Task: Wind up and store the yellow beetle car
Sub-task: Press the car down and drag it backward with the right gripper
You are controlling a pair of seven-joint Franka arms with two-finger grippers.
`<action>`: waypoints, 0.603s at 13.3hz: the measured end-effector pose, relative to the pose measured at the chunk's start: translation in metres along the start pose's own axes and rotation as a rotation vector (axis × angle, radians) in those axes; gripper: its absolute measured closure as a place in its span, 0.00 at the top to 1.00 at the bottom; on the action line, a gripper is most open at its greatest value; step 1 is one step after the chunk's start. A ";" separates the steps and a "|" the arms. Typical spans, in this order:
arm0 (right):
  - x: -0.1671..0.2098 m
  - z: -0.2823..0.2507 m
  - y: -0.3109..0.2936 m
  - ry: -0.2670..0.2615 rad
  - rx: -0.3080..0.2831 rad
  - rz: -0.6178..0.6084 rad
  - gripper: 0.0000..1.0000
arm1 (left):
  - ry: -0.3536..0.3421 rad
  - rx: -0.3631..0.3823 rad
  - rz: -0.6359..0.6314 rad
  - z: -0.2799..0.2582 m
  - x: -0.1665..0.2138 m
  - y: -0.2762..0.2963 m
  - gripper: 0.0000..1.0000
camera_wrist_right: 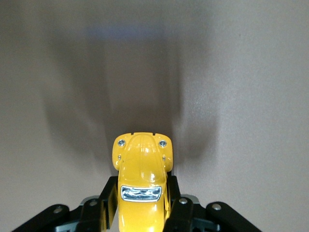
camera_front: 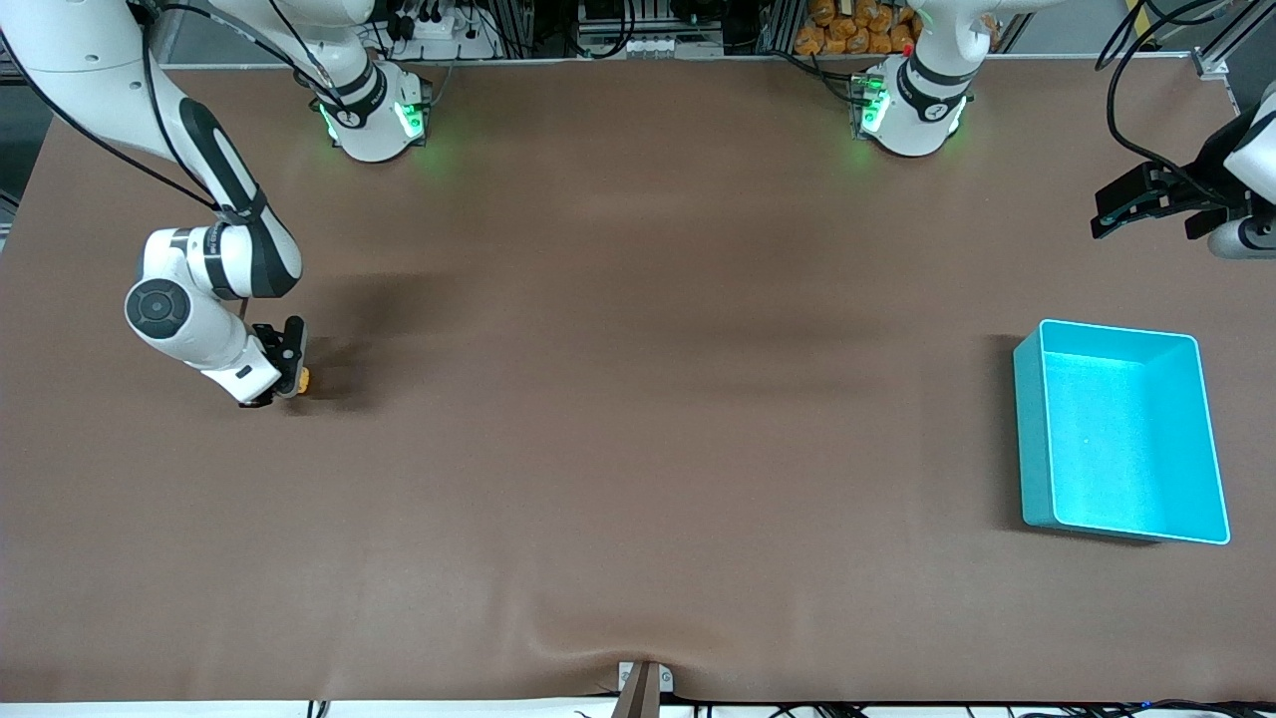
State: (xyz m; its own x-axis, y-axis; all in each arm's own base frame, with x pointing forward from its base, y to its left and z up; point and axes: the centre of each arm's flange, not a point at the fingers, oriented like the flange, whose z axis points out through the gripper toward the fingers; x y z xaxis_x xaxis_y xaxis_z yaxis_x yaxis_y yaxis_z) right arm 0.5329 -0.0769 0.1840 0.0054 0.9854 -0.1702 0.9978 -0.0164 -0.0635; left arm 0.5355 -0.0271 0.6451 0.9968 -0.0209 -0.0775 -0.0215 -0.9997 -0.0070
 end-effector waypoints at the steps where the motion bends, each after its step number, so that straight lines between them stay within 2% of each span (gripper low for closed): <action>1: -0.003 0.001 0.000 -0.006 -0.003 -0.004 0.45 | 0.000 0.000 0.000 0.000 0.000 0.000 1.00; 8: -0.049 0.010 -0.005 -0.035 -0.027 0.017 0.45 | 0.000 0.000 -0.002 0.000 0.000 -0.001 1.00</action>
State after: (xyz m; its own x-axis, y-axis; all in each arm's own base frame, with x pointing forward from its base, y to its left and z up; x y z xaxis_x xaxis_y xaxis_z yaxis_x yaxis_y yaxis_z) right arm 0.5269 -0.1268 0.1829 0.0201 0.9784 -0.2058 0.9990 -0.0277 -0.0342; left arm 0.5356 -0.0262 0.6450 0.9968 -0.0191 -0.0776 -0.0197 -0.9998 -0.0069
